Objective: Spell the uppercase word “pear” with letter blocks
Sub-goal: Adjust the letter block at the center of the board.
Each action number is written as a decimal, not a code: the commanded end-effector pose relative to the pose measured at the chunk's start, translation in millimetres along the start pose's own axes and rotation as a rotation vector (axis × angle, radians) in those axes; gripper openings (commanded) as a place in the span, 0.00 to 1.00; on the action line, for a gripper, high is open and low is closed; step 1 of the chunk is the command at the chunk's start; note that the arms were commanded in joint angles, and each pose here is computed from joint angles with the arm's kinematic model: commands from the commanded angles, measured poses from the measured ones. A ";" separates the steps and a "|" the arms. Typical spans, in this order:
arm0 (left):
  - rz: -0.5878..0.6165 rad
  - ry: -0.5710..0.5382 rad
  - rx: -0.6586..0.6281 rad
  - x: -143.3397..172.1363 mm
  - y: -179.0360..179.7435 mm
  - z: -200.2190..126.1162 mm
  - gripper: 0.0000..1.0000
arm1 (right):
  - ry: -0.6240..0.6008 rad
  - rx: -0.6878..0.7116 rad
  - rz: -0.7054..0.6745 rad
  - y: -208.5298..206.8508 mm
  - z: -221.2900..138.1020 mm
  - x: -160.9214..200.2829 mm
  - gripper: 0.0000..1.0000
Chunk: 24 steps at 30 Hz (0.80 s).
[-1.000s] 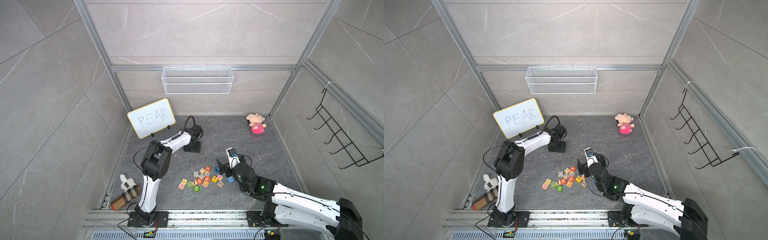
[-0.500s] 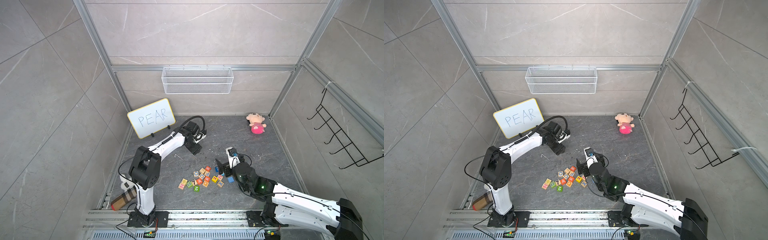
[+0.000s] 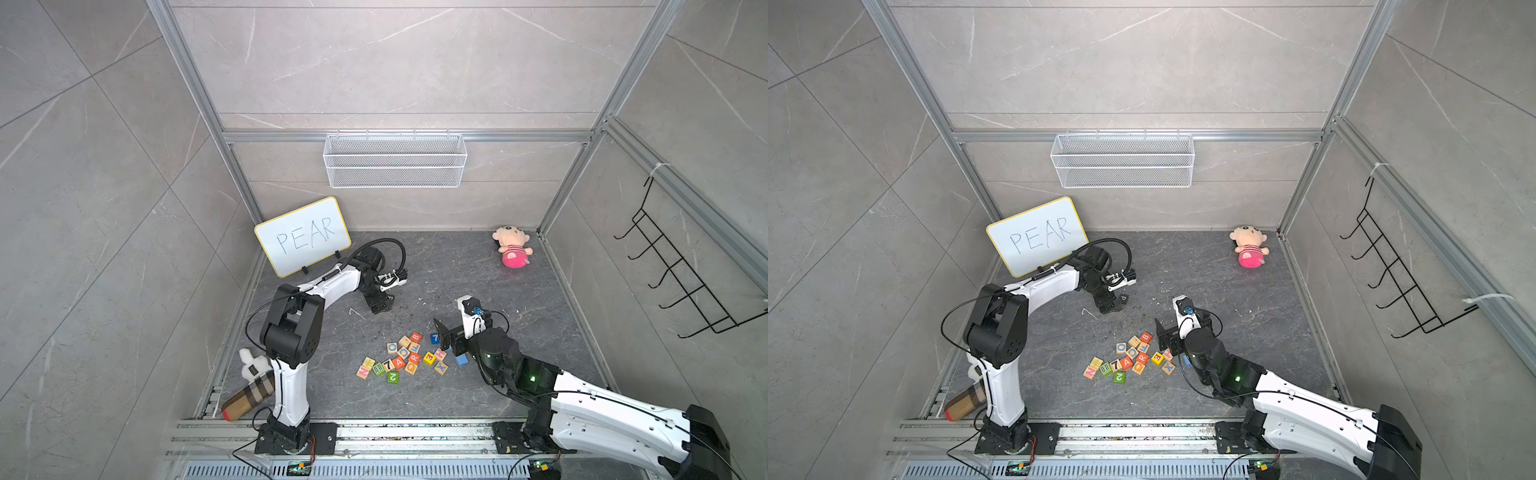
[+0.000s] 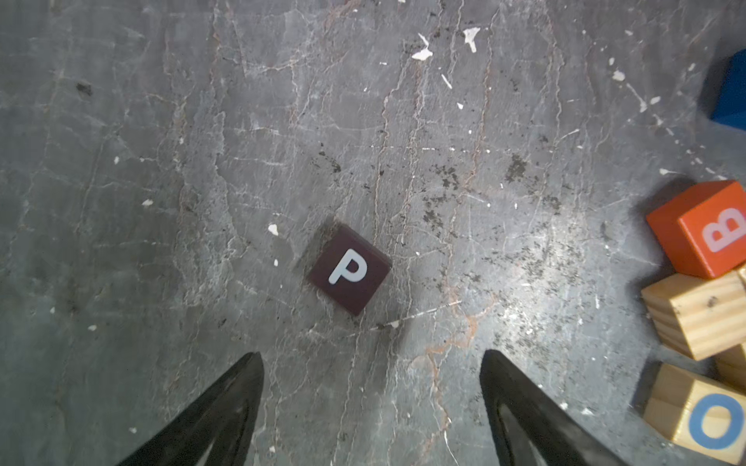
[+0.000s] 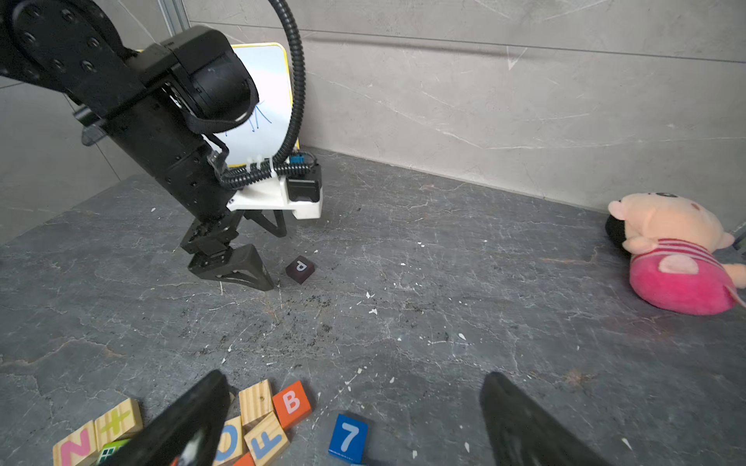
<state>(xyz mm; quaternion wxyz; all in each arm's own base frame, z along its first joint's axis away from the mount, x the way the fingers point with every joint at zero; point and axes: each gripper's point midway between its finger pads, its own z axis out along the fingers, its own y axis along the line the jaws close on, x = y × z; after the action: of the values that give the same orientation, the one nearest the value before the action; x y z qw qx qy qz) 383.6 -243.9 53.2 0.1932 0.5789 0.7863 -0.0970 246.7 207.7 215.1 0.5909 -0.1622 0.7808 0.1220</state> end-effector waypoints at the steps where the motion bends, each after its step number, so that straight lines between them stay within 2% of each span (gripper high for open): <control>1: 0.081 -0.056 0.012 -15.0 4.3 4.4 0.87 | 0.003 -0.015 0.019 0.8 -3.2 3.1 0.99; 14: 0.124 -0.033 0.042 -11.7 9.9 32.4 0.77 | 0.000 -0.028 0.019 3.5 -3.2 1.3 0.99; 24: 0.136 -0.027 0.029 -10.6 15.2 39.4 0.57 | -0.005 -0.030 0.017 5.3 -1.9 -2.5 0.99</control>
<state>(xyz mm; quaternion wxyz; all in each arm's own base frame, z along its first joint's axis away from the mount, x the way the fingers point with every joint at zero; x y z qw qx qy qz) 401.0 -259.9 23.0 0.1935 0.6227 0.7507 -0.1064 244.7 209.0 215.9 0.5904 -0.1656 0.7792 0.1301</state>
